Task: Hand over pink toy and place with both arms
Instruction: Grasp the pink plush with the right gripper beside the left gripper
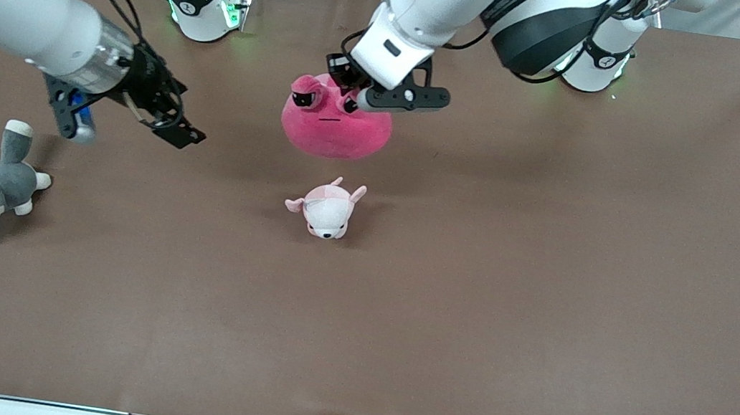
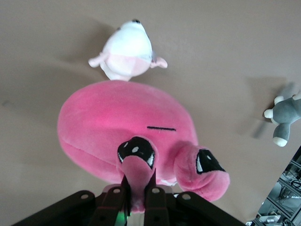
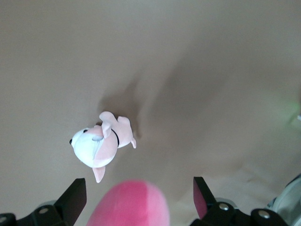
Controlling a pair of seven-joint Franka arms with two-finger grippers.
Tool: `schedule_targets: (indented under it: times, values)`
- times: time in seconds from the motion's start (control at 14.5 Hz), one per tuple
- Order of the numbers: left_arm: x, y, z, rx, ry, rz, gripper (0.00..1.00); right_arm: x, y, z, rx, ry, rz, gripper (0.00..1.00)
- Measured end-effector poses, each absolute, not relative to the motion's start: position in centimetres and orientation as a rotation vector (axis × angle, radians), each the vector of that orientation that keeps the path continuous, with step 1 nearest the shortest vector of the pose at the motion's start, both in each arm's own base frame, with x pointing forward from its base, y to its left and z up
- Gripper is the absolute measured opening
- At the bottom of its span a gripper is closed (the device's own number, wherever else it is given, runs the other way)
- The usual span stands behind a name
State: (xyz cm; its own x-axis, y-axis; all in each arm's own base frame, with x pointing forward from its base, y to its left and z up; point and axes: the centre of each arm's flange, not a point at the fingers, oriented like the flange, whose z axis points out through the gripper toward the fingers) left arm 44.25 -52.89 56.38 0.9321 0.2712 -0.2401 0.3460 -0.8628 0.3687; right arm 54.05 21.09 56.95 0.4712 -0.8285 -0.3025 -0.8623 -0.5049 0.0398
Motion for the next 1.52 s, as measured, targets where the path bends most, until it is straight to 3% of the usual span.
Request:
schedule_targets:
  times: [0.48,1.1,1.24,1.38,1.52]
  values:
    - [42.2,-55.4,54.5,2.692,0.411,-0.298,0.13,49.4,30.9,54.7,-2.522,1.654,0.423,0.98]
    - [42.3,-55.4,54.5,2.693,0.414,-0.297,0.13,46.7,34.3,53.0,-2.567,1.657,0.454,0.93]
    - [42.3,-55.4,54.5,2.693,0.414,-0.297,0.13,46.1,34.7,52.8,-2.581,1.657,0.464,0.88]
    - [42.3,-55.4,54.5,2.693,0.414,-0.297,0.13,46.0,34.6,52.9,-2.584,1.658,0.467,0.72]
    - [42.3,-55.4,54.5,2.693,0.414,-0.297,0.13,45.9,34.4,53.4,-2.579,1.656,0.464,0.69]
